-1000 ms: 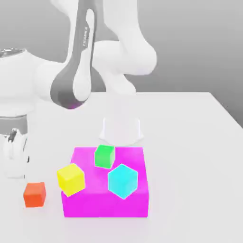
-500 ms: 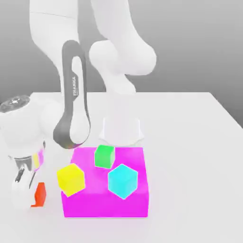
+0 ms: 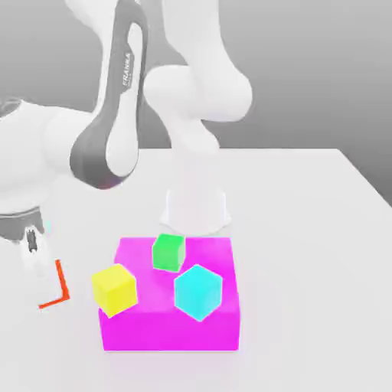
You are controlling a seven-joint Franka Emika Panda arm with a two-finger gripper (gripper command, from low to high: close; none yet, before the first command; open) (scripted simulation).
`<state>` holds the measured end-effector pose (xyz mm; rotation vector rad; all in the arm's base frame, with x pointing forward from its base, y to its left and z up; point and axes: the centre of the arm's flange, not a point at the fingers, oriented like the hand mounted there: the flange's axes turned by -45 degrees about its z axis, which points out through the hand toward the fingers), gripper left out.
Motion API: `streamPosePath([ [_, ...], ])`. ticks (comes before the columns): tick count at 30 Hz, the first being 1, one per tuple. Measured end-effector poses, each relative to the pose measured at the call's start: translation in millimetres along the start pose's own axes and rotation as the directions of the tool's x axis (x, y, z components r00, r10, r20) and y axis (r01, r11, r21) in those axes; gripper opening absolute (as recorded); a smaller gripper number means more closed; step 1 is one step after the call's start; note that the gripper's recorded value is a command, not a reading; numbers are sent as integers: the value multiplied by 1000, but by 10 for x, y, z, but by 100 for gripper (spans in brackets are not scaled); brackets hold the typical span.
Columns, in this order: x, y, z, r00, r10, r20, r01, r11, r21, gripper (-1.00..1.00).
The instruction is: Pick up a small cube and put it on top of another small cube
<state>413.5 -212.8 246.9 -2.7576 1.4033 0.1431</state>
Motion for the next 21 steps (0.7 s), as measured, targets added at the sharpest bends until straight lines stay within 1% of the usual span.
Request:
streamPosePath([
  [4,-575,-698,-387,970,-244,16,243,970,8,-100],
  [5,-729,-800,-459,965,-262,10,262,965,7,-100],
  [12,-1766,-1167,-706,969,-232,-84,232,973,-14,-100],
  [16,-1825,-1200,-288,970,-223,-99,222,975,-19,-100],
  [17,-1821,-1196,-161,970,-223,-100,222,975,-19,100],
  [21,-1821,-1196,-161,970,-223,-100,222,975,-19,100],
])
